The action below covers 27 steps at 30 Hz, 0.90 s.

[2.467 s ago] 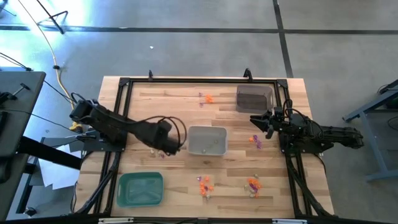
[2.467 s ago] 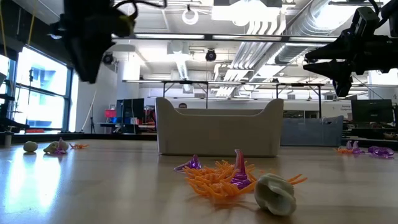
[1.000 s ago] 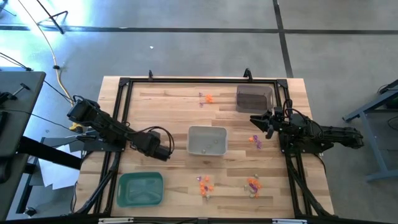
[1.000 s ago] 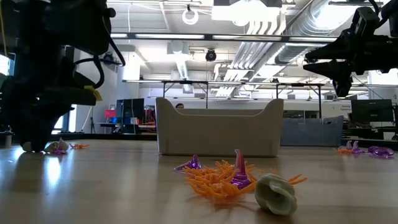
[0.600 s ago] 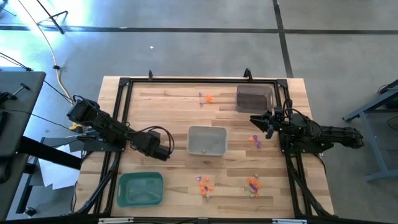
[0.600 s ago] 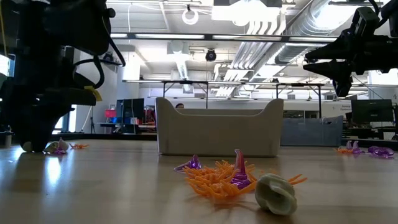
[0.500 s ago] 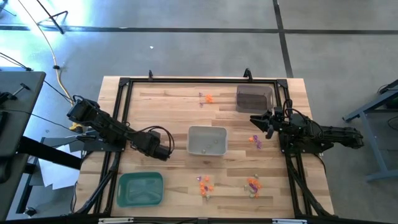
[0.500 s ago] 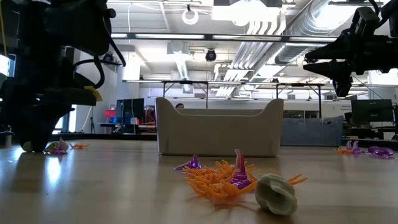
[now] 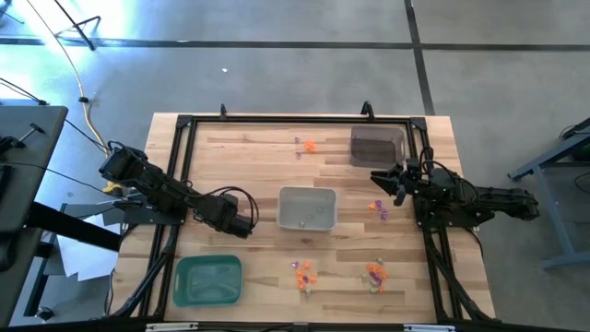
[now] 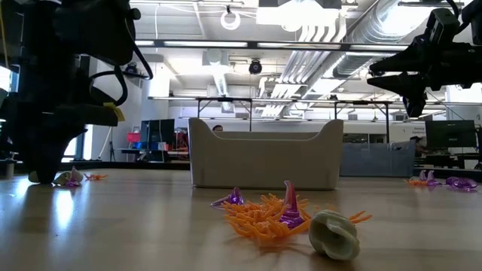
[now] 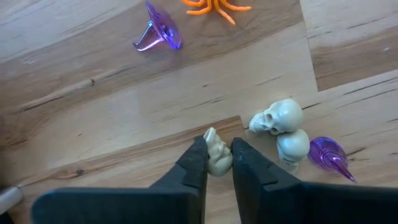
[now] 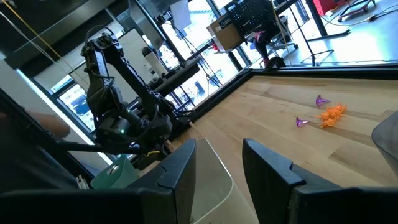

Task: Sort Halloween decoration
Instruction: Put the white skull toy into the white bin

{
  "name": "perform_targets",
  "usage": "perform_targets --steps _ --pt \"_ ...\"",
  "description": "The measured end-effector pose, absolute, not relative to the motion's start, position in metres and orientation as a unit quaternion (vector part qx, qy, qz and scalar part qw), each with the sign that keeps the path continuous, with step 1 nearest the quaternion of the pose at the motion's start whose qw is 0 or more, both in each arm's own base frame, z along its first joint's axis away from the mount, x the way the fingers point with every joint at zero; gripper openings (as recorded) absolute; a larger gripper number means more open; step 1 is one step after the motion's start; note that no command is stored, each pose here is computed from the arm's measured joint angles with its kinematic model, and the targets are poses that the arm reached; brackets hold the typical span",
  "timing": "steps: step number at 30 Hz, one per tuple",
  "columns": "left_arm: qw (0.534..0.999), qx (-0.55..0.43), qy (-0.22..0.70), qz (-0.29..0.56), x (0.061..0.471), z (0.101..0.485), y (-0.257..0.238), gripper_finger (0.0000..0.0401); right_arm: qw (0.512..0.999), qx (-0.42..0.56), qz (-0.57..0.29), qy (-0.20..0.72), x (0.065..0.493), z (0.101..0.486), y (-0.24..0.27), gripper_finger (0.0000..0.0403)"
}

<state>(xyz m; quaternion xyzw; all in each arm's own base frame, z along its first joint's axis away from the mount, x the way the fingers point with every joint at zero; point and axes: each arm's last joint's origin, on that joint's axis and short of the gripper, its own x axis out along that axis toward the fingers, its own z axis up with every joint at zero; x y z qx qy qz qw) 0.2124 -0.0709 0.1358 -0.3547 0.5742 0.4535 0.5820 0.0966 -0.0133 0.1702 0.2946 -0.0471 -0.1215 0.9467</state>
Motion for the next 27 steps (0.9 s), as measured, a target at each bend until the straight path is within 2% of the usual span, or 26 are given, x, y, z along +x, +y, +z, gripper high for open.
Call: perform_targets --steps 17,27 --pt "0.580 -0.352 0.576 0.456 0.204 0.146 -0.068 0.0039 0.947 0.295 -0.122 -0.047 0.097 0.170 -0.013 0.0126" --pt "0.603 -0.374 0.553 0.437 0.200 0.164 -0.066 0.0039 0.947 0.295 -0.122 -0.047 0.097 0.170 -0.013 0.0126"
